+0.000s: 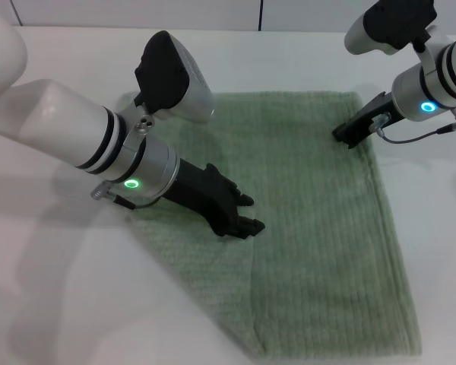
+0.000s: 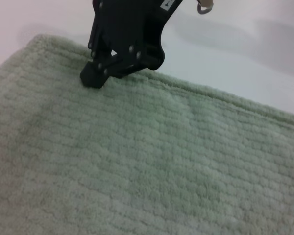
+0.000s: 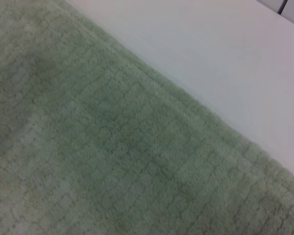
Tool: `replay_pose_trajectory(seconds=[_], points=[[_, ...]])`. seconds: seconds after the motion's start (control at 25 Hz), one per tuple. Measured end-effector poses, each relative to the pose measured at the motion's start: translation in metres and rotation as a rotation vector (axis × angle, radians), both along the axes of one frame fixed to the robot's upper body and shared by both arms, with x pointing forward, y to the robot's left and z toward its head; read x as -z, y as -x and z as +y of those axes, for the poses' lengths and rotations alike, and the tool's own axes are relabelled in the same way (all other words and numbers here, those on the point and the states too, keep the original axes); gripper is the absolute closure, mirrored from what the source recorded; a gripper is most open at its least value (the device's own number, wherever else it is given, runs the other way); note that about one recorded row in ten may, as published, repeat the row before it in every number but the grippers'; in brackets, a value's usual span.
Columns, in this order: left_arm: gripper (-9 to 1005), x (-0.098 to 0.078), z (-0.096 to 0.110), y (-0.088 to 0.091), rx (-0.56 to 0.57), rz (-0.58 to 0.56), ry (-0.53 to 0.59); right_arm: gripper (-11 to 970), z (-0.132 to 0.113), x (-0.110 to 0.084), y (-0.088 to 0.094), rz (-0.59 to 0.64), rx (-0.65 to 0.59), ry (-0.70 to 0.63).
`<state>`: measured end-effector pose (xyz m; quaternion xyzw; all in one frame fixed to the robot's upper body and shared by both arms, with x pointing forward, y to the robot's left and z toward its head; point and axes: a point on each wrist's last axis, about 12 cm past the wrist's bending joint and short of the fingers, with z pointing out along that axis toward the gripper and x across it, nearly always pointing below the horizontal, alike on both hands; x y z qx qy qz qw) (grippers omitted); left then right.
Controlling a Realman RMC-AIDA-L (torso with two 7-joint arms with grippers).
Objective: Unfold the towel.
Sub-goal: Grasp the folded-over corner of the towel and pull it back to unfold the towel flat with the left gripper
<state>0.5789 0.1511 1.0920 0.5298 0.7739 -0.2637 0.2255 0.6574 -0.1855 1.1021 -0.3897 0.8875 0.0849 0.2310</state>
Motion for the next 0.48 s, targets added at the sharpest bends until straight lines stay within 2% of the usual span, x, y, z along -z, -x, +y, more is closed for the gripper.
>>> replay_pose_trajectory(seconds=[0.36, 0.48], points=[[727, -0.0006, 0.0008, 0.0013, 0.025, 0.001, -0.024, 862, -0.0004, 0.0003, 0.0002, 0.000, 0.001, 0.000], [845, -0.0063, 0.0001, 0.0026, 0.048, 0.002, -0.017, 861, -0.0004, 0.0001, 0.0001, -0.001, -0.001, 0.000]])
